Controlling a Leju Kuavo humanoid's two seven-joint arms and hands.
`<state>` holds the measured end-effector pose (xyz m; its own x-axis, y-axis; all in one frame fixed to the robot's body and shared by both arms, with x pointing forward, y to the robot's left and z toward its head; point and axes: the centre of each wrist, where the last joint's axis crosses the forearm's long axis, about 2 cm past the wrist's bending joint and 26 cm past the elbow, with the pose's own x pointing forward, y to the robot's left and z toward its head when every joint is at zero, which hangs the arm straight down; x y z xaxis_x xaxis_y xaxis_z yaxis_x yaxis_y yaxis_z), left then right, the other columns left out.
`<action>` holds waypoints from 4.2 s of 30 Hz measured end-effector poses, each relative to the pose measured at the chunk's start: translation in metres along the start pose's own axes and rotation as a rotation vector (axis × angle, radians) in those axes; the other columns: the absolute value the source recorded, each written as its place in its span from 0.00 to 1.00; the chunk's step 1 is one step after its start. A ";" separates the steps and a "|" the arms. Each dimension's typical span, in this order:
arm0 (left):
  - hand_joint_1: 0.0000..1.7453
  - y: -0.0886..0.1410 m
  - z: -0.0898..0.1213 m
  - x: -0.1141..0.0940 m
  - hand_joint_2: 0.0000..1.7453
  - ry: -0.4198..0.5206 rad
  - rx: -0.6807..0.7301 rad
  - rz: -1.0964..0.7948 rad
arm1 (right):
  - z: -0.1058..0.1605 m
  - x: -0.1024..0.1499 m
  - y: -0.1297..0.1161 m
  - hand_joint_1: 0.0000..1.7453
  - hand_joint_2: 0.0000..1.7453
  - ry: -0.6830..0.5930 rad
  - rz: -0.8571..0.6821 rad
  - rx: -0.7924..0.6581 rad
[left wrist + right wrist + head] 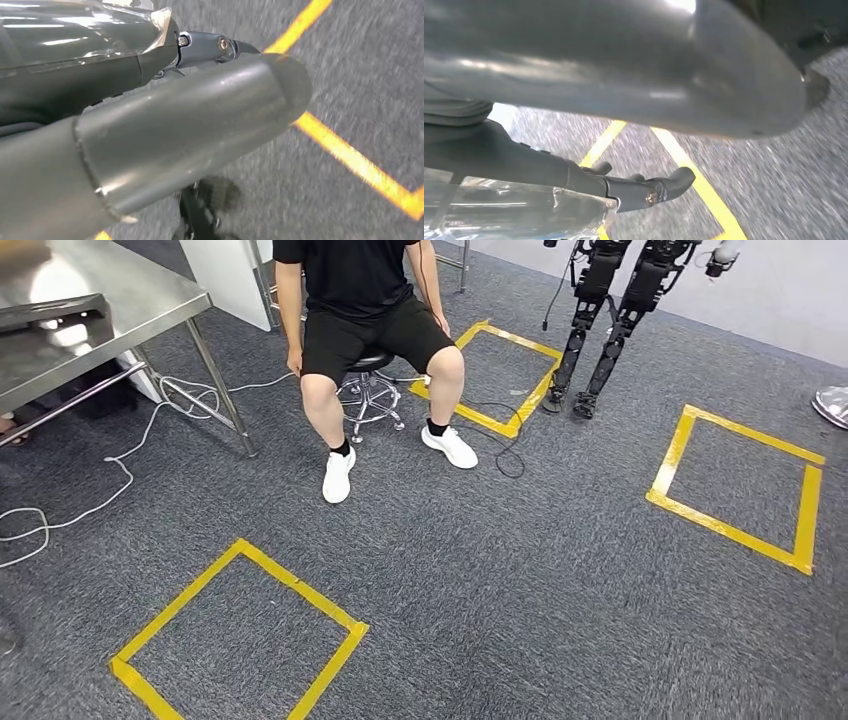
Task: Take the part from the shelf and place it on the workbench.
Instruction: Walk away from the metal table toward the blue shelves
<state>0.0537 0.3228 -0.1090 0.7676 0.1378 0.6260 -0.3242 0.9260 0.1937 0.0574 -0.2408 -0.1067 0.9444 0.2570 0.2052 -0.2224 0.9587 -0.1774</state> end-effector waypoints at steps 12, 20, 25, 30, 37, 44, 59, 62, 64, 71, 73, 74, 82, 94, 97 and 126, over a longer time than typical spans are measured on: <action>0.00 0.004 0.002 -0.004 0.00 0.013 0.089 0.006 | 0.001 0.007 0.006 0.00 0.00 -0.026 0.002 0.033; 0.00 -0.015 0.010 -0.009 0.00 0.010 0.077 0.030 | -0.001 0.003 -0.003 0.00 0.00 -0.029 -0.003 0.063; 0.00 -0.049 0.017 -0.006 0.00 -0.022 -0.165 -0.125 | -0.007 -0.009 -0.037 0.00 0.00 0.040 -0.209 0.000; 0.00 -0.081 0.007 0.030 0.00 -0.060 -0.354 -0.279 | -0.005 -0.018 -0.030 0.00 0.00 0.129 -0.416 -0.079; 0.00 -0.089 0.001 0.048 0.00 -0.101 -0.400 -0.330 | -0.002 -0.022 -0.014 0.00 0.00 0.168 -0.480 -0.074; 0.00 -0.087 -0.005 0.059 0.00 -0.083 -0.338 -0.261 | -0.002 -0.016 -0.012 0.00 0.00 0.113 -0.394 -0.043; 0.00 -0.033 0.009 -0.002 0.00 -0.049 -0.069 0.007 | -0.006 0.002 -0.028 0.00 0.00 -0.050 -0.119 0.010; 0.00 -0.033 0.009 -0.001 0.00 -0.050 -0.067 0.007 | -0.007 0.004 -0.031 0.00 0.00 -0.056 -0.112 0.007; 0.00 -0.032 0.010 -0.003 0.00 -0.056 -0.072 -0.006 | -0.007 0.004 -0.033 0.00 0.00 -0.056 -0.115 0.002; 0.00 -0.028 0.010 -0.005 0.00 -0.068 -0.087 -0.043 | -0.007 -0.002 -0.034 0.00 0.00 -0.056 -0.125 -0.004; 0.00 -0.027 0.010 -0.005 0.00 -0.069 -0.087 -0.049 | -0.007 -0.001 -0.034 0.00 0.00 -0.060 -0.125 -0.005; 0.00 -0.026 0.009 -0.005 0.00 -0.070 -0.087 -0.051 | -0.007 0.000 -0.034 0.00 0.00 -0.061 -0.125 -0.005; 0.00 -0.025 0.009 -0.005 0.00 -0.066 -0.089 -0.055 | -0.008 -0.003 -0.036 0.00 0.00 -0.057 -0.125 -0.011; 0.00 -0.026 0.010 -0.007 0.00 -0.050 -0.111 -0.031 | -0.008 -0.005 -0.036 0.00 0.00 -0.053 -0.120 -0.012; 0.00 -0.025 0.012 -0.009 0.00 -0.049 -0.119 -0.023 | -0.008 -0.003 -0.037 0.00 0.00 -0.061 -0.124 -0.013; 0.00 -0.029 0.008 -0.002 0.00 -0.070 -0.127 -0.026 | -0.008 -0.005 -0.039 0.00 0.00 -0.051 -0.139 -0.031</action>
<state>0.0568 0.2926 -0.1096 0.7331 0.0923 0.6739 -0.2288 0.9665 0.1165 0.0638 -0.2805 -0.1085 0.9518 0.1283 0.2787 -0.0814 0.9814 -0.1736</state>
